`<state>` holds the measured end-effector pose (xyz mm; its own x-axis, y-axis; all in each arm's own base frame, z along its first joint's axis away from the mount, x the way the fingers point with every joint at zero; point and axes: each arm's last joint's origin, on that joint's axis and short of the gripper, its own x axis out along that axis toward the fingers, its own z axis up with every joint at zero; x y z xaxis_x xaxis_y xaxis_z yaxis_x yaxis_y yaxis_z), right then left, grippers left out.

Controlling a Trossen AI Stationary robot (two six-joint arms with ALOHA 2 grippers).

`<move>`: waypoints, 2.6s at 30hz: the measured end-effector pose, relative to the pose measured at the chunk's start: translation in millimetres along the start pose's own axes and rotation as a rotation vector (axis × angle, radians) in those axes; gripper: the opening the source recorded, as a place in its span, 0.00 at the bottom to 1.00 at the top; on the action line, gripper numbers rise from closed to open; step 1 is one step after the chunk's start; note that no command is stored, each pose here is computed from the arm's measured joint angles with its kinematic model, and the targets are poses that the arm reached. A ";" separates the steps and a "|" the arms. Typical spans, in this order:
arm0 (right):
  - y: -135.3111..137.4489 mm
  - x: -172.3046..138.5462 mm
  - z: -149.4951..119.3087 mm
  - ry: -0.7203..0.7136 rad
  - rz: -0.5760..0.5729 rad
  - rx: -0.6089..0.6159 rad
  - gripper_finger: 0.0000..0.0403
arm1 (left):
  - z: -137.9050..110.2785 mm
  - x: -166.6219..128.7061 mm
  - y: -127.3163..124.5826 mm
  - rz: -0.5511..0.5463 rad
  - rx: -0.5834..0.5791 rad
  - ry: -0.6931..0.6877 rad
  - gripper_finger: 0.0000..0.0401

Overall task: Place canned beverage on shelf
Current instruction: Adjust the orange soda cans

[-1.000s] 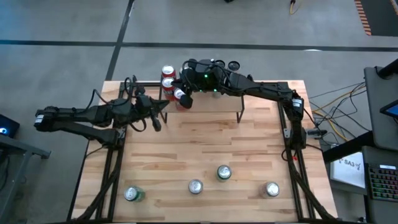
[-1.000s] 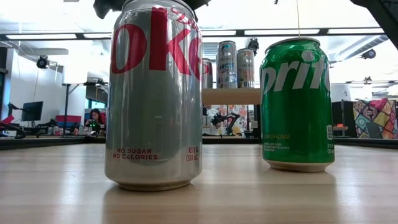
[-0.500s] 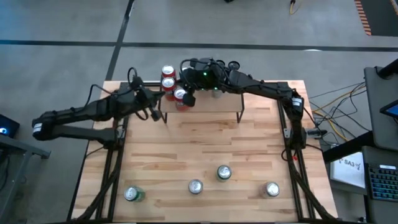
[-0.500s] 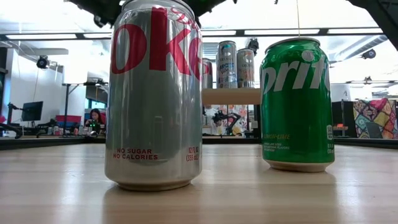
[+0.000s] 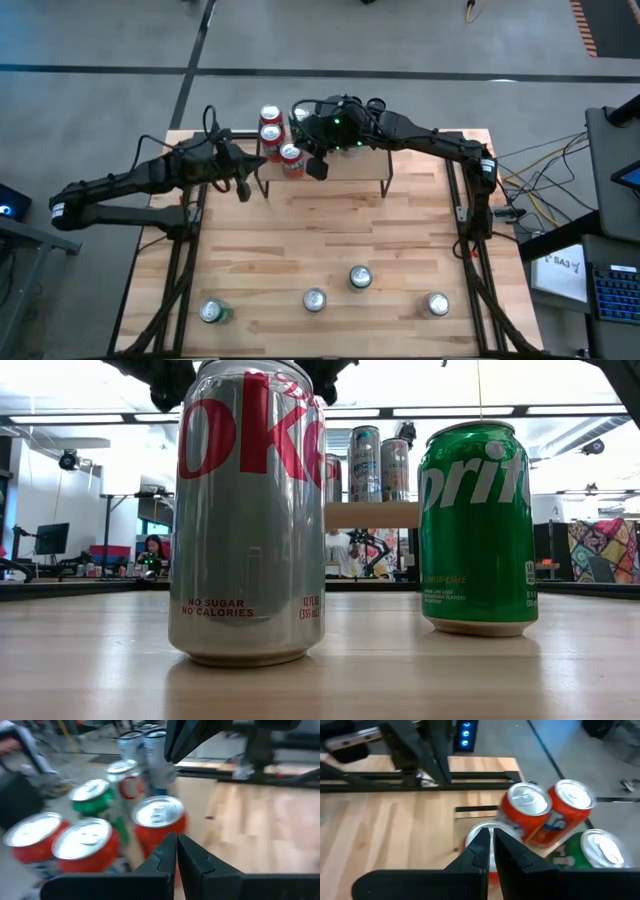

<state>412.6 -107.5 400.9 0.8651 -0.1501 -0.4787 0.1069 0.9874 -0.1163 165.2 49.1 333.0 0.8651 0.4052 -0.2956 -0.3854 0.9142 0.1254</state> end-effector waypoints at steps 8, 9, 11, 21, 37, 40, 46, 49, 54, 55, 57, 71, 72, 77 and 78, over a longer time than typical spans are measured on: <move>21.3 -4.7 -9.7 0.115 0.061 -0.005 0.03 | -12.7 1.5 -7.2 0.050 -0.057 0.056 0.00; 23.2 -4.3 -11.3 0.124 0.065 -0.001 0.03 | -14.4 0.8 -6.2 0.081 -0.043 0.073 0.00; 25.9 -2.6 -15.1 0.143 0.072 0.008 0.03 | -17.6 -0.2 -4.4 0.135 -0.003 0.107 0.00; 28.3 -0.3 -24.5 0.204 0.077 0.057 0.03 | -21.0 6.7 -2.0 0.207 0.209 0.168 0.00; 28.2 -13.8 -21.1 0.203 0.079 0.035 0.03 | -19.8 34.7 0.4 0.246 0.262 0.141 0.00; 28.1 -13.8 -21.2 0.204 0.079 0.031 0.03 | -22.2 39.7 -0.3 0.244 0.268 0.162 0.00; 28.5 -15.6 -23.3 0.229 0.082 0.034 0.03 | -24.2 51.3 1.9 0.261 0.270 0.172 0.00; 28.7 -15.9 -24.5 0.243 0.084 0.035 0.03 | -25.1 55.5 2.8 0.267 0.268 0.178 0.00; 28.7 -15.9 -24.5 0.243 0.084 0.036 0.03 | -24.1 60.0 3.6 0.279 0.250 0.161 0.00; 28.7 -15.9 -24.5 0.243 0.084 0.035 0.03 | -24.1 60.7 3.7 0.287 0.246 0.160 0.00; 28.7 -15.8 -24.6 0.243 0.084 0.035 0.03 | -23.6 61.3 4.0 0.300 0.241 0.155 0.00; 28.7 -15.8 -24.7 0.244 0.084 0.037 0.03 | -15.5 26.6 9.3 0.292 0.302 0.206 0.00; 28.7 -15.8 -24.7 0.244 0.084 0.037 0.03 | -15.6 25.6 10.0 0.295 0.308 0.207 0.00; 28.7 -15.8 -24.7 0.244 0.084 0.037 0.03 | -16.3 28.3 13.1 0.310 0.308 0.214 0.00; 28.7 -15.8 -24.7 0.244 0.084 0.037 0.03 | -17.0 29.7 13.6 0.312 0.308 0.221 0.00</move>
<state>389.9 -78.0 383.7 0.7286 -0.0705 -0.6813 0.0616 0.9974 -0.0373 180.2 73.5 309.8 0.6220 0.6794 -0.3892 -0.4731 0.7222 0.5046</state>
